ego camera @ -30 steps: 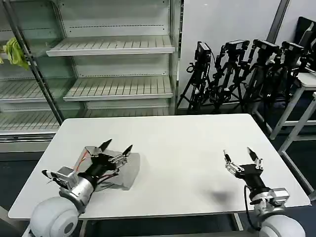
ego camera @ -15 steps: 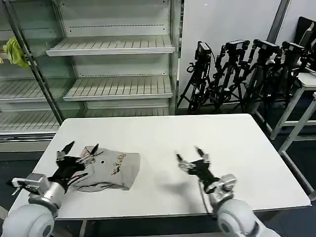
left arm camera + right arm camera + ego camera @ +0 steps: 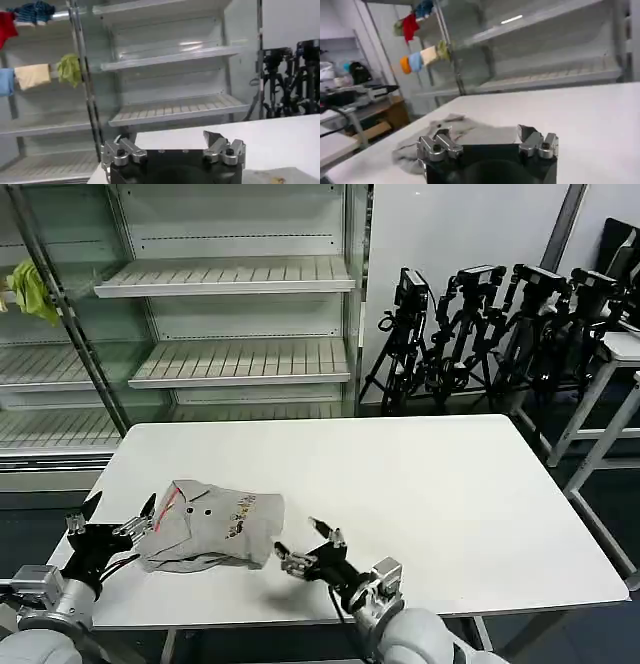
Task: Fold and organize the clothes.
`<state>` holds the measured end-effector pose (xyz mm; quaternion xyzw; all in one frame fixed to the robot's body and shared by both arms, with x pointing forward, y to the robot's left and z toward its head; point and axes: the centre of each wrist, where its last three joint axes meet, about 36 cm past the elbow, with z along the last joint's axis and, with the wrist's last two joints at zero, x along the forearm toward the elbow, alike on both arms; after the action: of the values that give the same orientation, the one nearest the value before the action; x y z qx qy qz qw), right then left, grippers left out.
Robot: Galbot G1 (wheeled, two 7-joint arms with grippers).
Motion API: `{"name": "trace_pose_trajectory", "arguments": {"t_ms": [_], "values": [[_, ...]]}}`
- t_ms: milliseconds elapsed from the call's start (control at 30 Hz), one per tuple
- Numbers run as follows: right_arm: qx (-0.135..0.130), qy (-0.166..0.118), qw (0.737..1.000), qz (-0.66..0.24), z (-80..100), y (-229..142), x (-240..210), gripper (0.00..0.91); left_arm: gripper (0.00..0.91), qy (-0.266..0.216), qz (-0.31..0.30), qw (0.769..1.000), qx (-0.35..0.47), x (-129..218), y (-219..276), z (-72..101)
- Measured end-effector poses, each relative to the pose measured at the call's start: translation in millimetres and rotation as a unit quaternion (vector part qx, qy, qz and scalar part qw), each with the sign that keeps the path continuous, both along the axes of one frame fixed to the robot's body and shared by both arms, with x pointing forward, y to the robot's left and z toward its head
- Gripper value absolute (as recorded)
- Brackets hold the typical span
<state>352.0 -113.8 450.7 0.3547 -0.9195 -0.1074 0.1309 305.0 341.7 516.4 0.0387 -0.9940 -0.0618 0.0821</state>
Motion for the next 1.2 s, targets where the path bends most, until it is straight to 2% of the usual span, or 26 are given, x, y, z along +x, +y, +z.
{"name": "trace_pose_trajectory", "arguments": {"t_ms": [133, 533, 867, 1200], "values": [[0.008, 0.019, 1.000, 0.013, -3.8, 8, -8, 0.907, 0.907, 0.001, 0.006, 1.000, 0.001, -3, 0, -3.1], [0.035, 0.054, 0.998, 0.016, -14.9, 33, -13, 0.907, 0.907, 0.001, 0.024, 1.000, 0.006, -14, 3, -7.6], [0.041, 0.080, 0.996, 0.003, -28.6, 47, -11, 0.907, 0.907, -0.003, 0.030, 1.000, 0.008, -20, 4, -9.3], [0.052, 0.112, 0.992, -0.020, -34.7, 48, -10, 0.907, 0.907, -0.002, 0.031, 0.999, 0.009, -21, 4, -10.9]]}}
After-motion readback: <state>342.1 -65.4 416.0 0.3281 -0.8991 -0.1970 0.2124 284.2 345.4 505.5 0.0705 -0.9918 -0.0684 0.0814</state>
